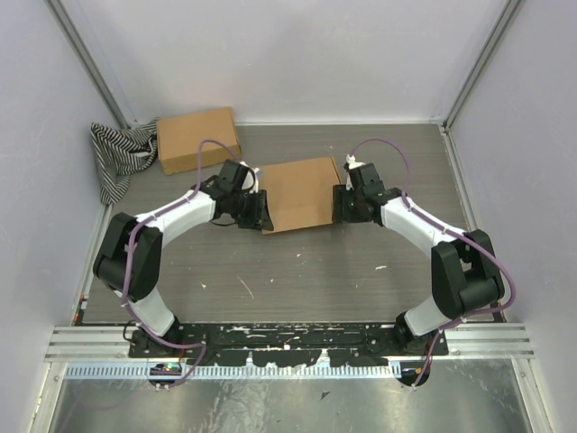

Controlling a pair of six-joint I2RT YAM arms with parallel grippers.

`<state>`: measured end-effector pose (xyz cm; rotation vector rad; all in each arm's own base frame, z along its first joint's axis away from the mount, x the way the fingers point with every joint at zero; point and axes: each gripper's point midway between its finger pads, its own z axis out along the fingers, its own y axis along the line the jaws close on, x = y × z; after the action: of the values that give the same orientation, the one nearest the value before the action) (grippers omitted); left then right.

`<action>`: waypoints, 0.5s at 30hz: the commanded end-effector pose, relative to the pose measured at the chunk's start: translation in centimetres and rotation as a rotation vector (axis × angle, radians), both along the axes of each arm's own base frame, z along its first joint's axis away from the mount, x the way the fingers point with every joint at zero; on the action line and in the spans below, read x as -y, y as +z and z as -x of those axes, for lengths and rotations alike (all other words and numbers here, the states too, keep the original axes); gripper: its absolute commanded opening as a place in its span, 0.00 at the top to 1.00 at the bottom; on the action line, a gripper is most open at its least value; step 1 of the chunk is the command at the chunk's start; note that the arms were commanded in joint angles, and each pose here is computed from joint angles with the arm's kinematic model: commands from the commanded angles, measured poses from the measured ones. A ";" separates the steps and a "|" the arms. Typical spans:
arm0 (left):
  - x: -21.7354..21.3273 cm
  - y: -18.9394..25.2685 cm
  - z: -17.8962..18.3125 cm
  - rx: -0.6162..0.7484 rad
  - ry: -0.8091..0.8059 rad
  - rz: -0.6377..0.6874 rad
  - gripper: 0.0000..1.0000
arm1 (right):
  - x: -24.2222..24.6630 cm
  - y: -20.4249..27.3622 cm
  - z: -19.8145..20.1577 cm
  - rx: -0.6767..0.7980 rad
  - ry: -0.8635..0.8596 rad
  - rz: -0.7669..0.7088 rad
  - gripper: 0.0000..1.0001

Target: Fold the paper box

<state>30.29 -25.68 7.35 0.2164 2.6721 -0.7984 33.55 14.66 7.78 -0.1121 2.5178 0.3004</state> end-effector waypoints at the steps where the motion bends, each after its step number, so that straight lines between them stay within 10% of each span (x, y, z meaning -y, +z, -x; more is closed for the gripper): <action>1: 1.2 3.2 -0.3 0.047 -0.033 0.070 0.53 | -1.7 3.6 -1.2 0.086 0.030 -0.081 0.39; 15: -0.8 1.5 -0.6 0.040 -0.006 -0.058 0.53 | -1.8 3.8 -0.6 0.003 -0.001 -0.088 0.44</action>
<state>29.68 -24.94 7.35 0.2220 2.7085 -0.7540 33.30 15.02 8.79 -0.1010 2.5410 0.3258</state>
